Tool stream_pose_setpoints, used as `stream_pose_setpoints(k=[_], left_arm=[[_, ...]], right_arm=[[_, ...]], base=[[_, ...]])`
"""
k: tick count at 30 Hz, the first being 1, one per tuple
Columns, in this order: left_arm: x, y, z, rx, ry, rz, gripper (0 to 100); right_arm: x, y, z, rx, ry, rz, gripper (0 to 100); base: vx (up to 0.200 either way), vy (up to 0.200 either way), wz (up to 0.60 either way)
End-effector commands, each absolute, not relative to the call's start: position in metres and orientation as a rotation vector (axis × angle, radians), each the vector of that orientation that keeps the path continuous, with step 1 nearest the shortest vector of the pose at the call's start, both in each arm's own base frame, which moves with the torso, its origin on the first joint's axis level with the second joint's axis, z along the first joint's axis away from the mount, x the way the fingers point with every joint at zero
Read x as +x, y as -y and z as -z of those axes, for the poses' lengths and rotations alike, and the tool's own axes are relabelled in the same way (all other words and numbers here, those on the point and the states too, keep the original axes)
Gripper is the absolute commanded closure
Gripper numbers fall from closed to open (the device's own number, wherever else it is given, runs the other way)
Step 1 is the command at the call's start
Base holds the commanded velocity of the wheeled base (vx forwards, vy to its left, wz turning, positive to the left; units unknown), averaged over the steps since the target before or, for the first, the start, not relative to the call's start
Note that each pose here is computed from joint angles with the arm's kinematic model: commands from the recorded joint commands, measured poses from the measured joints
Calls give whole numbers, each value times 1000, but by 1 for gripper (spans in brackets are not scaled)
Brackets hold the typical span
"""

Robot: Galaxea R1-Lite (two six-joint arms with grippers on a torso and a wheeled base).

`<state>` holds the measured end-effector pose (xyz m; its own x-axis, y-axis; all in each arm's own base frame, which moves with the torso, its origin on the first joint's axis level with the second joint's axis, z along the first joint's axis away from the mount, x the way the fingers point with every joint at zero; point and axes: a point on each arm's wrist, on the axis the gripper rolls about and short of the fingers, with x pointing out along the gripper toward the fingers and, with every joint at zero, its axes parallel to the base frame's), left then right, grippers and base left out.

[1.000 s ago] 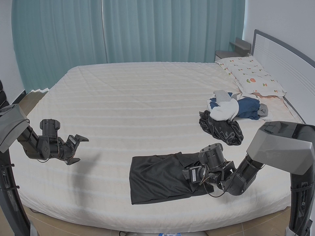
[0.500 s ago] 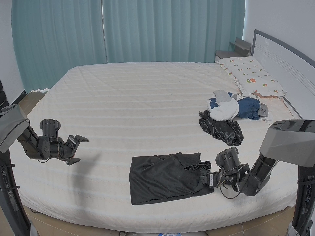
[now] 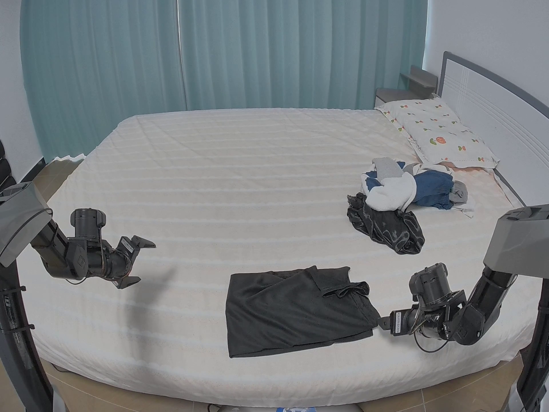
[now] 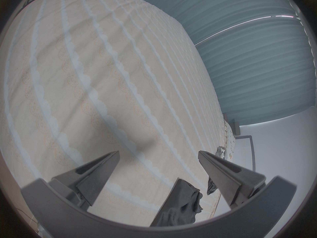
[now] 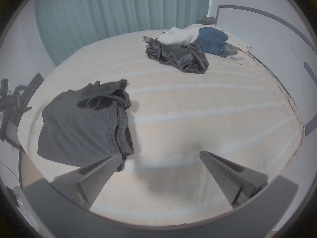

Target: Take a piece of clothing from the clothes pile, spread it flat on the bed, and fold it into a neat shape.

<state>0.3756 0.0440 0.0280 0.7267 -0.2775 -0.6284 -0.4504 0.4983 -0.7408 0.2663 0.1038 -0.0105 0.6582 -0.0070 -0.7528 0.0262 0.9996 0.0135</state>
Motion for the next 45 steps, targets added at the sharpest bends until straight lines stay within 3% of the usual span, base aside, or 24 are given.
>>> stream_pose_setpoints(k=[1, 10, 12, 16, 23, 34, 45], left_arm=[[376, -44, -27, -1074, -791, -119, 0], [376, -44, -28, -1074, -789, -120, 0], [376, -44, -27, -1074, -790, -121, 0], [376, -44, -28, -1074, -789, -120, 0], [376, -42, -26, -1061, -786, -135, 0], [377, -39, -24, -1033, -787, -147, 0], [377, -39, -24, -1035, -786, -146, 0]], right_arm=[[271, -97, -16, 115, -770, -15, 0], [300, -129, -46, 382, -717, -194, 0], [314, -148, -42, 514, -781, -236, 0], [329, -166, -22, 607, -904, -251, 0], [344, -177, 7, 600, -968, -225, 0], [370, -189, 12, 602, -967, -226, 0], [413, -177, 7, 704, -741, -253, 0]], base=[[0, 0, 0], [0, 0, 0], [0, 0, 0], [0, 0, 0], [0, 0, 0], [0, 0, 0], [0, 0, 0]])
